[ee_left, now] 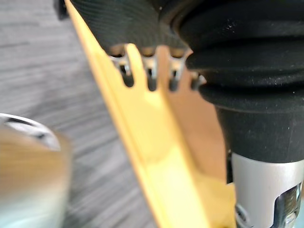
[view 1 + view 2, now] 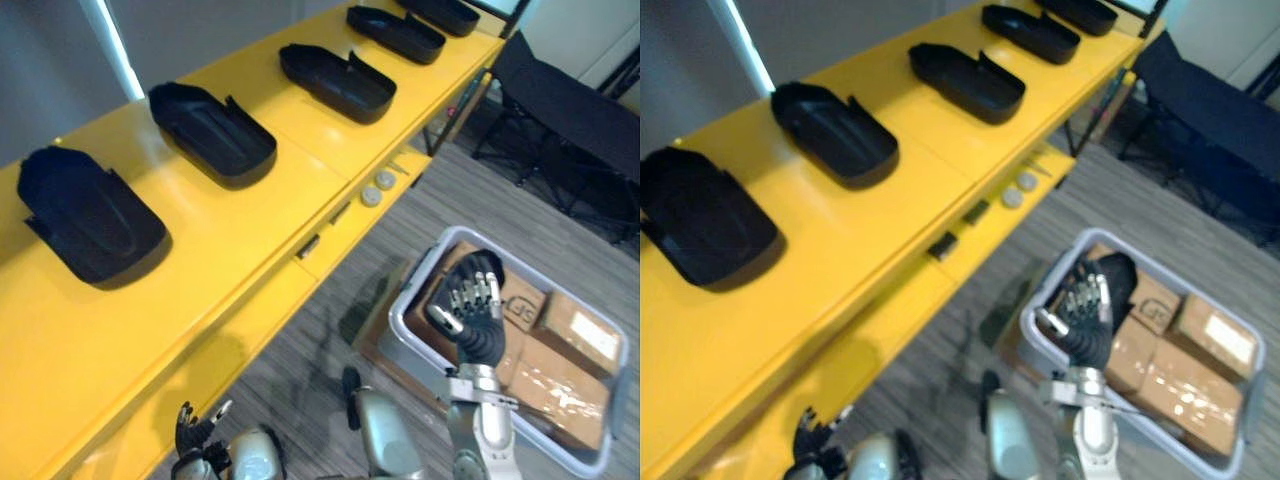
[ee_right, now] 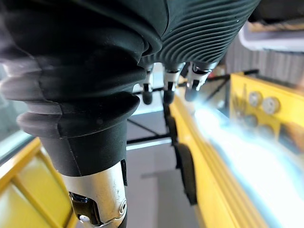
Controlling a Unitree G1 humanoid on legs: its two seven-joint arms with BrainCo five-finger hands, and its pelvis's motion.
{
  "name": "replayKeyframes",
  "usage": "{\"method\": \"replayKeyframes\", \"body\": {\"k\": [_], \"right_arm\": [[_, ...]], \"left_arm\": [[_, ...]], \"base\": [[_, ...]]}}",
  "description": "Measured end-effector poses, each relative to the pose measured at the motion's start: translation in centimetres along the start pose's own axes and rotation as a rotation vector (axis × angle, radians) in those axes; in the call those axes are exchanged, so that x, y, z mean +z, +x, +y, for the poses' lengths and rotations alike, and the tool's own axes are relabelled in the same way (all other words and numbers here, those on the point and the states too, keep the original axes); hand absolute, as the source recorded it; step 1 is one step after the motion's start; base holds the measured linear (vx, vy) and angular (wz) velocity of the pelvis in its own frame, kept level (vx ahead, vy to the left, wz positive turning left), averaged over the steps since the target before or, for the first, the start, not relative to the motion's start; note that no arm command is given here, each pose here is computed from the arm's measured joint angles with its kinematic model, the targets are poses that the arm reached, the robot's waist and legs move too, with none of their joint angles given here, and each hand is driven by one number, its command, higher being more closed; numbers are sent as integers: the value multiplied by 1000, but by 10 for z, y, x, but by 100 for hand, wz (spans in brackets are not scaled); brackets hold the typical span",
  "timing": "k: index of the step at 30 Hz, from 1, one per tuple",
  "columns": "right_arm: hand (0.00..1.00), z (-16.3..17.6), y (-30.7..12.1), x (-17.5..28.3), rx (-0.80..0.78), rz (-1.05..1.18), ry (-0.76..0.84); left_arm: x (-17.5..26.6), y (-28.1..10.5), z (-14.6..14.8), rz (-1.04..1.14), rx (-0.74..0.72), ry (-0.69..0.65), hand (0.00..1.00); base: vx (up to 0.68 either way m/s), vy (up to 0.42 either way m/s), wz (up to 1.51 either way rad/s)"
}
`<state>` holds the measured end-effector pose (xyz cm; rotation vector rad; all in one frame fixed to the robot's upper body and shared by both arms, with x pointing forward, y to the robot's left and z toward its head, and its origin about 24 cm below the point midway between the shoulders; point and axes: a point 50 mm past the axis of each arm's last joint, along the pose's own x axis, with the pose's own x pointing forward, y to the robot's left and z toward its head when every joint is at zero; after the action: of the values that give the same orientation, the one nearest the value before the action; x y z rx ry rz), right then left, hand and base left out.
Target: Walk over and take plastic housings, then place them on the shelf
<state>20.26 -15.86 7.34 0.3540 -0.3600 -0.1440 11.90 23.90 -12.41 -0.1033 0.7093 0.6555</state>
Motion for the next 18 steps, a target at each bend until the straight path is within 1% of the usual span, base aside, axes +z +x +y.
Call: {"method": "replayKeyframes", "body": {"k": [2, 5, 7, 9, 10, 11, 12, 13, 15, 17, 18], "right_arm": [[0, 12, 12, -6, 14, 0, 19], [0, 24, 11, -15, 31, 35, -18], [0, 24, 7, -24, -1, 73, -40], [0, 11, 6, -24, -39, 90, -59], [0, -1, 4, -23, -65, 103, -79], [0, -9, 1, -25, -73, 122, -104], [0, -21, 0, -25, -80, 142, -165], [0, -27, 0, -23, -81, 146, -189], [0, -49, -5, -18, -120, 166, -251], [0, -64, -9, -16, -164, 179, -247], [0, -70, -9, -13, -182, 177, -260]], "left_arm": [[-4, 2, 11, 36, 36, 17, 0], [-5, 3, 25, 46, 73, 38, 0], [-8, 3, 34, 62, 91, 39, 0], [-21, -3, 24, 105, 72, 12, 0], [-27, -8, 15, 129, 83, -48, 0], [-31, -10, 13, 145, 90, -77, 0], [-39, -15, 7, 178, 95, -128, 0], [-43, -18, 7, 192, 95, -137, 0], [-61, -32, 5, 229, 50, -97, 0], [-70, -39, 8, 238, 27, -67, 0], [-71, -40, 7, 239, 17, -80, 0]], "base": [[-30, -291, -81], [-47, -400, -72], [-61, -656, -75], [-37, -613, -62], [4, -414, -42], [13, -463, -42], [9, -324, -33], [-3, -295, -44], [-30, -78, -61], [-53, 0, -54], [-67, 18, -43]]}}
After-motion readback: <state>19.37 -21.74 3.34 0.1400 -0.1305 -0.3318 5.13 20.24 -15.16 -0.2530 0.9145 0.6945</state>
